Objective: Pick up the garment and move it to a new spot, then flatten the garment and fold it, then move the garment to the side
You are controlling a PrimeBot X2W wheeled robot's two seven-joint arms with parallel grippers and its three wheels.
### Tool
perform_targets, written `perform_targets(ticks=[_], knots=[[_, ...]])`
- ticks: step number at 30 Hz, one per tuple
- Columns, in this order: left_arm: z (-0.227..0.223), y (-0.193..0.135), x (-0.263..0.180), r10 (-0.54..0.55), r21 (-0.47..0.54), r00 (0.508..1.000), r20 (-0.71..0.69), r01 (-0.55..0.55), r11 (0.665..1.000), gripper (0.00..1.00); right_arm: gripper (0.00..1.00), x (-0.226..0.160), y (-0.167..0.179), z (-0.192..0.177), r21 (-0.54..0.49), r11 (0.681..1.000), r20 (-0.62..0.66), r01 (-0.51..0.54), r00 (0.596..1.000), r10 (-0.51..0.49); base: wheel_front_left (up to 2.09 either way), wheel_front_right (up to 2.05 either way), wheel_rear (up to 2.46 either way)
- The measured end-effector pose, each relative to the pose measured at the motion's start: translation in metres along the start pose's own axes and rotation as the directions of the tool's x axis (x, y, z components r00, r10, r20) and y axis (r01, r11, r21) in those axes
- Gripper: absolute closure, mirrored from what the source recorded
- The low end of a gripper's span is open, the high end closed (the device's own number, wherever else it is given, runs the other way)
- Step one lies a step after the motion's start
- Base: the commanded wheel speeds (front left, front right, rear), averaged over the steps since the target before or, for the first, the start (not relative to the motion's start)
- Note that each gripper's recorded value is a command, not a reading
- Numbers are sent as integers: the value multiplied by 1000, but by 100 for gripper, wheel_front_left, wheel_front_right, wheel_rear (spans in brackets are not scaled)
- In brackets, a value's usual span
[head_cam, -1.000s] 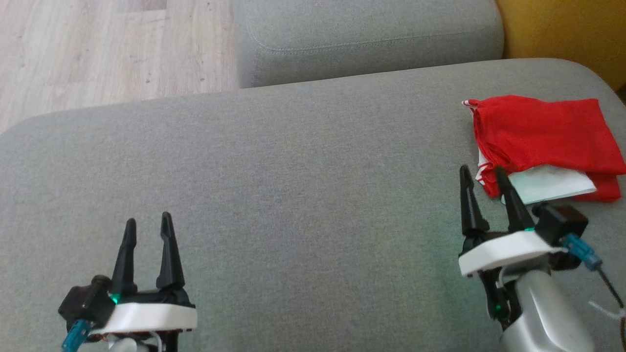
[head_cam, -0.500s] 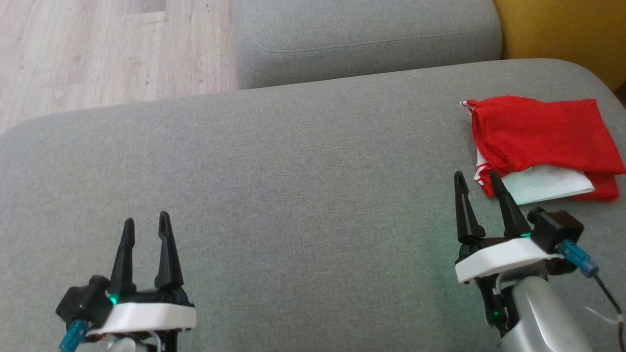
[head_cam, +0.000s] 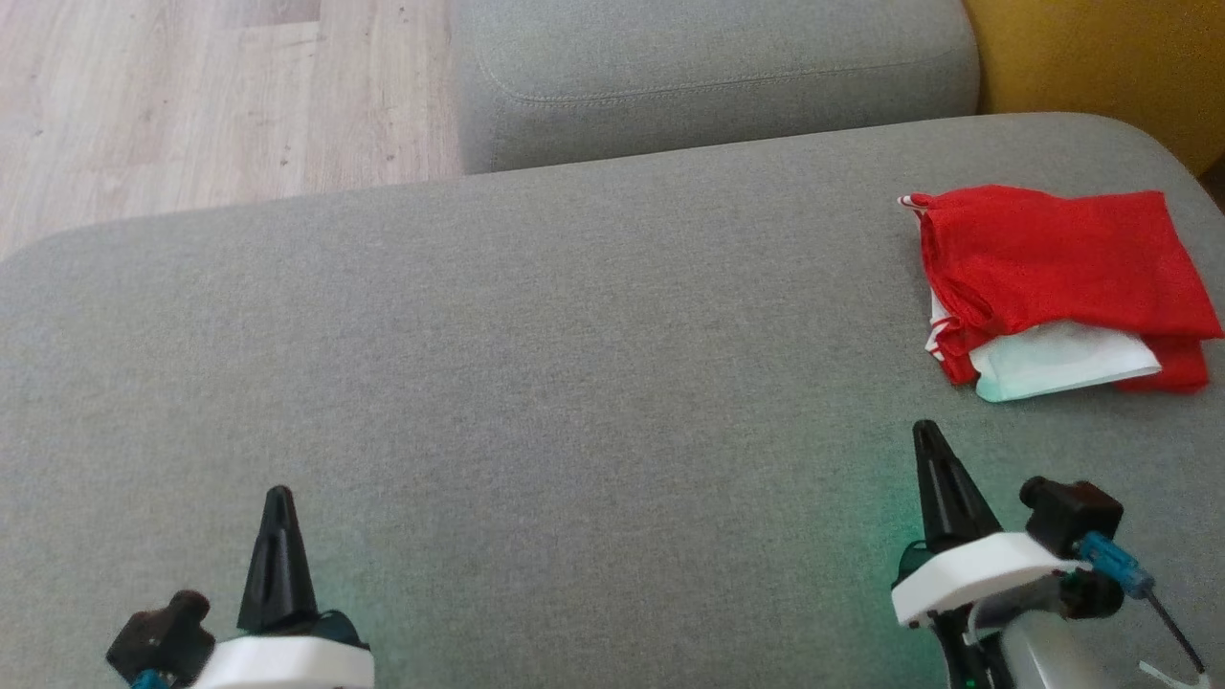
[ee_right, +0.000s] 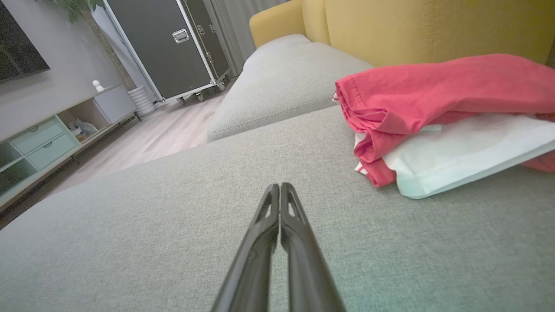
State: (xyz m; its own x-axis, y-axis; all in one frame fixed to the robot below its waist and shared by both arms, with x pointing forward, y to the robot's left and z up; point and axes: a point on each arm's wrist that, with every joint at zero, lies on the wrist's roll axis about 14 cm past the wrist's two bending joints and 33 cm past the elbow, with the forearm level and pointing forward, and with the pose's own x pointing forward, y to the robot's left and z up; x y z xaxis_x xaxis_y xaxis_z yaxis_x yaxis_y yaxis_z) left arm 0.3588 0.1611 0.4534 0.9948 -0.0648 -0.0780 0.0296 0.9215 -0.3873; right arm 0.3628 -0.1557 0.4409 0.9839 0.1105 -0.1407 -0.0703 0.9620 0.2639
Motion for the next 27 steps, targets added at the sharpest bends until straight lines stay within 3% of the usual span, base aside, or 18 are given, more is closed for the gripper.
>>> perform_targets(ticks=[14,27], knots=[[-1,5,0,32,-121,999,-13,-33,992,100,100,2,-7,6,134,990,9,36,999,-38,0,0,0],[0,9,0,56,-240,998,-24,-60,969,100,100,4,-14,12,272,960,14,65,997,-72,0,0,0]])
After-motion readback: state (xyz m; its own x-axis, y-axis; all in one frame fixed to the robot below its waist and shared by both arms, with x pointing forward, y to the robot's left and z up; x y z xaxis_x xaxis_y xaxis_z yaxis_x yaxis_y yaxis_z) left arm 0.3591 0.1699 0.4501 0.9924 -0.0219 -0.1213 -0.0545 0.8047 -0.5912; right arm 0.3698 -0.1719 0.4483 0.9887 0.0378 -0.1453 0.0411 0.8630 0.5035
